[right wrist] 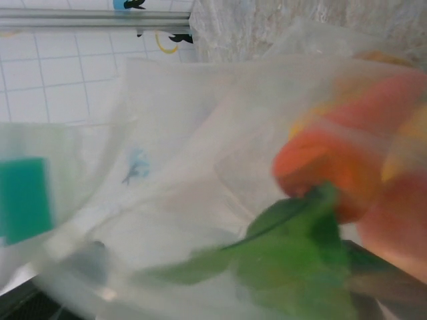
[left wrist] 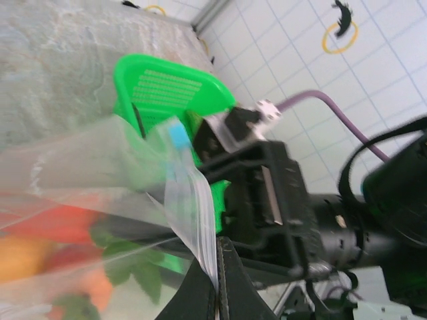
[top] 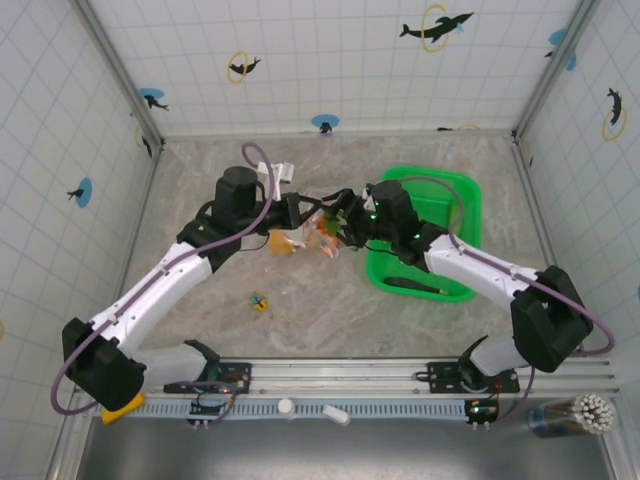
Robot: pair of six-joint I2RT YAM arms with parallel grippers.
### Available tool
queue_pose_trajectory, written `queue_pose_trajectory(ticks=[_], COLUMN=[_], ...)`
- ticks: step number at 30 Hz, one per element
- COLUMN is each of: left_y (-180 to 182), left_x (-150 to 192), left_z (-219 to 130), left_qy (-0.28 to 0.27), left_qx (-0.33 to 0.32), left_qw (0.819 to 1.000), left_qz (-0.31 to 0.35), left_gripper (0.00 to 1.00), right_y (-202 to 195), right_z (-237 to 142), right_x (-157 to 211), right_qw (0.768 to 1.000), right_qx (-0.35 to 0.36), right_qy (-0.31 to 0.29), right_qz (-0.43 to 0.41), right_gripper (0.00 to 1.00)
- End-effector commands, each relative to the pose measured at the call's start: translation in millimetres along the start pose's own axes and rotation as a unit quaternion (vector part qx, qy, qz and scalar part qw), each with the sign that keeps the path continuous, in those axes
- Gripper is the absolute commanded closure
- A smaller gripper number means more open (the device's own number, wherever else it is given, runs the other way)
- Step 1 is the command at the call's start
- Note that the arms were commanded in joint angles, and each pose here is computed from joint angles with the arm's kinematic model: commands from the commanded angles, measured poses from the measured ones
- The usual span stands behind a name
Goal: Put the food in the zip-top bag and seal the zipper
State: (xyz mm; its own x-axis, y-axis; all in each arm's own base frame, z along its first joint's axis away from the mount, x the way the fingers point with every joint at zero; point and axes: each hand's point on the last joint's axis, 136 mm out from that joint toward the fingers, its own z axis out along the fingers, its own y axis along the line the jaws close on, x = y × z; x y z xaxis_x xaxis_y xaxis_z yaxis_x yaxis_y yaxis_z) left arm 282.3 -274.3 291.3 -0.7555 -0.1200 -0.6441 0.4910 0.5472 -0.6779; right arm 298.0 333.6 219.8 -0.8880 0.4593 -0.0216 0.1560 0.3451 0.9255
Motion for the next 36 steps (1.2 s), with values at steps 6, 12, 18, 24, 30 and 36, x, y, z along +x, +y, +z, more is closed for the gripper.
queue_pose_trajectory(ticks=[6, 12, 18, 24, 30, 36], left_y=[28.7, 25.9, 9.0, -23.7, -41.6, 13.1], left_x=[-22.0, -17.7, -28.7, -43.4, -47.0, -91.9], left_z=[-9.2, 3.8, 8.0, 8.2, 8.8, -31.8], left_qy=[-0.047, -0.03, -0.031, -0.019, -0.012, -0.102], left_qx=[-0.033, 0.0, 0.041, 0.107, 0.142, -0.088], left_qw=[0.997, 0.997, 0.997, 0.992, 0.988, 0.991], left_qz=[-0.048, -0.067, -0.066, -0.058, -0.056, 0.002], left_gripper=[1.0, 1.0, 1.0, 1.0, 1.0, 1.0], right_y=[46.6, 33.0, 71.3, 127.1, 173.0, 207.7], right_z=[-59.6, -75.0, -94.4, -99.6, -79.6, -113.2], right_x=[11.9, 25.8, 29.5, 26.4, 38.1, 50.8], right_qw=[0.981, 0.974, 0.951, 0.928, 0.904, 0.868], right_qx=[-0.023, -0.045, -0.127, -0.224, -0.298, -0.358], right_qy=[0.006, 0.057, 0.022, 0.009, 0.03, 0.03], right_qz=[-0.191, -0.213, -0.281, -0.296, -0.305, -0.344], right_gripper=[0.0, 0.0, 0.0, 0.04, 0.08, 0.11])
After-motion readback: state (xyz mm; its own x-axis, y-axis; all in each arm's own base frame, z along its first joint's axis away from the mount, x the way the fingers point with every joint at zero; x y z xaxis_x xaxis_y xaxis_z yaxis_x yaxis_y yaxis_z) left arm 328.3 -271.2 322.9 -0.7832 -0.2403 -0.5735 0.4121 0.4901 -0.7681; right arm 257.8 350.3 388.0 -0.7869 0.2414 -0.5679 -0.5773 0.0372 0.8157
